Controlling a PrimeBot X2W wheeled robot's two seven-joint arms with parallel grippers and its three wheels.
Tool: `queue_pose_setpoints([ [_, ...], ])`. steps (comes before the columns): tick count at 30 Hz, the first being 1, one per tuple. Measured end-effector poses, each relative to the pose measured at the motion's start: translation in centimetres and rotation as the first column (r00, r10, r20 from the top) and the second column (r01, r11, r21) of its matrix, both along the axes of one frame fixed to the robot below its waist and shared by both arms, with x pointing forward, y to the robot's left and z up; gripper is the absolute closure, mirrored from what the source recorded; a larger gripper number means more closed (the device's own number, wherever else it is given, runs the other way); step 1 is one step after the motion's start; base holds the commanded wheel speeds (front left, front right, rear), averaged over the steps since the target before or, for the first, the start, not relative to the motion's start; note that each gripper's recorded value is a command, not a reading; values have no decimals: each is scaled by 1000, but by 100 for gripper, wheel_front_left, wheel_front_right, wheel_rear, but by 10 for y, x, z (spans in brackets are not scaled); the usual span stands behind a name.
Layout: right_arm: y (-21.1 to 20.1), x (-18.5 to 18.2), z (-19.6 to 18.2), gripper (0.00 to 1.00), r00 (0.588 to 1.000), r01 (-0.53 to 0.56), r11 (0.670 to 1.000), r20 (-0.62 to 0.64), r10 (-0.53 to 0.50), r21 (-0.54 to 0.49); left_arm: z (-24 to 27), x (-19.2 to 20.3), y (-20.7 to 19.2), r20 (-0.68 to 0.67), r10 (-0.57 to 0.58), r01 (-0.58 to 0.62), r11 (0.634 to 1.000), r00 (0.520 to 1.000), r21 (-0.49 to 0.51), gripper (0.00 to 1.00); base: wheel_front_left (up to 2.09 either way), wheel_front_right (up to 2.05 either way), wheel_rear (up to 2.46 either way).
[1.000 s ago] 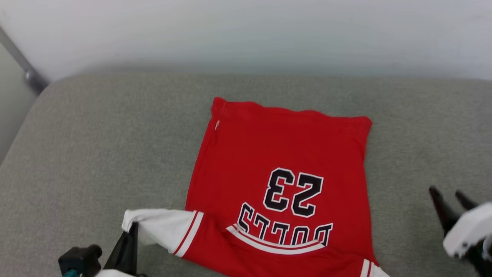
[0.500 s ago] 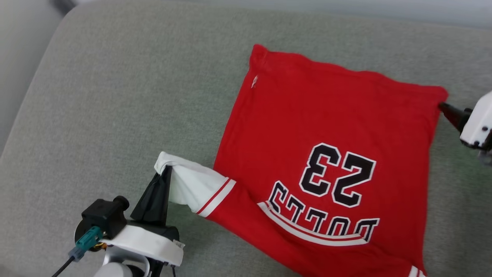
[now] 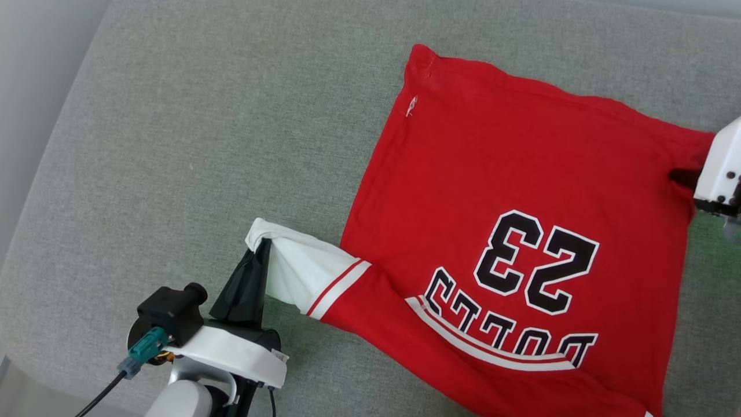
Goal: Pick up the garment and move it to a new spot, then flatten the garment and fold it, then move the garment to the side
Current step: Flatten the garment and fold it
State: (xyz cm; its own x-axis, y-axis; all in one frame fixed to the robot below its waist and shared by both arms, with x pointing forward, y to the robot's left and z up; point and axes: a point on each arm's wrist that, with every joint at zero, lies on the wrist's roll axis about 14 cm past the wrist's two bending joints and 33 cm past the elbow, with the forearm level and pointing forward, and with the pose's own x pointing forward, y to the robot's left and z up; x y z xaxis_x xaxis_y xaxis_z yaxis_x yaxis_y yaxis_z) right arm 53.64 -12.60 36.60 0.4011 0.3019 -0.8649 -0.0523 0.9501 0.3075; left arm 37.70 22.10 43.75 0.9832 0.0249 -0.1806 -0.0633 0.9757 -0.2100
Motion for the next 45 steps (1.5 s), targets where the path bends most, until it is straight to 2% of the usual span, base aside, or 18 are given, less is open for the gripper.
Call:
queue_pose_setpoints([
  [5, -1, 2, 22, 100, 996, -23, 999, 85, 25, -32, 5, -4, 3, 12, 17, -17, 1000, 1000, -25, 100, 0, 0, 0],
  [9, -21, 5, 56, 100, 980, -25, 994, 195, 45, -103, 7, -17, 5, 6, 21, -21, 1000, 1000, -22, 100, 0, 0, 0],
  [13, -47, -11, 85, 100, 964, -8, 988, 263, 49, -154, 14, -28, 9, 17, 34, -33, 999, 999, -6, 100, 0, 0, 0],
  [14, -66, -39, 95, 100, 962, -3, 984, 268, 52, -180, 19, -35, 6, 23, 35, -34, 999, 999, -17, 100, 0, 0, 0],
  [16, -87, -64, 95, 100, 967, 15, 976, 253, 41, -218, 22, -40, 5, 26, 34, -34, 999, 999, -20, 100, 0, 0, 0],
  [22, -143, -161, 72, 100, 987, 97, 962, 147, -61, -256, 23, -44, -10, 19, -18, 19, 999, 1000, -30, 100, 0, 0, 0],
  [25, -152, -216, 49, 100, 990, 139, 963, 69, -126, -232, 27, -42, -19, 28, -53, 54, 998, 998, -27, 100, 0, 0, 0],
  [29, -142, -284, 14, 100, 978, 188, 966, -56, -200, -177, 32, -36, -28, 39, -97, 98, 995, 994, -13, 100, 0, 0, 0],
  [30, -139, -298, 7, 91, 972, 205, 965, -79, -220, -163, 32, -36, -31, 35, -115, 115, 993, 993, 2, 100, 0, 0, 0],
  [32, -133, -322, -5, 55, 962, 224, 963, -125, -243, -151, 33, -34, -33, 35, -130, 130, 991, 991, 21, 100, 0, 0, 0],
  [33, -129, -333, -10, 0, 958, 224, 963, -148, -246, -147, 34, -34, -35, 33, -136, 135, 991, 990, 20, 100, 0, 0, 0],
  [36, -125, -334, -9, 0, 957, 266, 956, -88, -277, -125, 32, -32, -39, 20, -154, 154, 987, 988, 38, 100, 0, 0, 0],
  [40, -134, -298, 12, 0, 950, 303, 943, 127, -287, -134, 32, -30, -41, 15, -159, 158, 987, 987, 37, 100, 0, 0, 0],
  [43, -143, -255, 39, 0, 897, 346, 932, 330, -293, -112, 30, -27, -42, 8, -163, 162, 986, 987, 34, 100, 0, 0, 0],
  [45, -141, -232, 50, 0, 863, 352, 932, 416, -286, -89, 30, -23, -42, 8, -164, 164, 986, 986, 33, 100, 0, 0, 0],
])
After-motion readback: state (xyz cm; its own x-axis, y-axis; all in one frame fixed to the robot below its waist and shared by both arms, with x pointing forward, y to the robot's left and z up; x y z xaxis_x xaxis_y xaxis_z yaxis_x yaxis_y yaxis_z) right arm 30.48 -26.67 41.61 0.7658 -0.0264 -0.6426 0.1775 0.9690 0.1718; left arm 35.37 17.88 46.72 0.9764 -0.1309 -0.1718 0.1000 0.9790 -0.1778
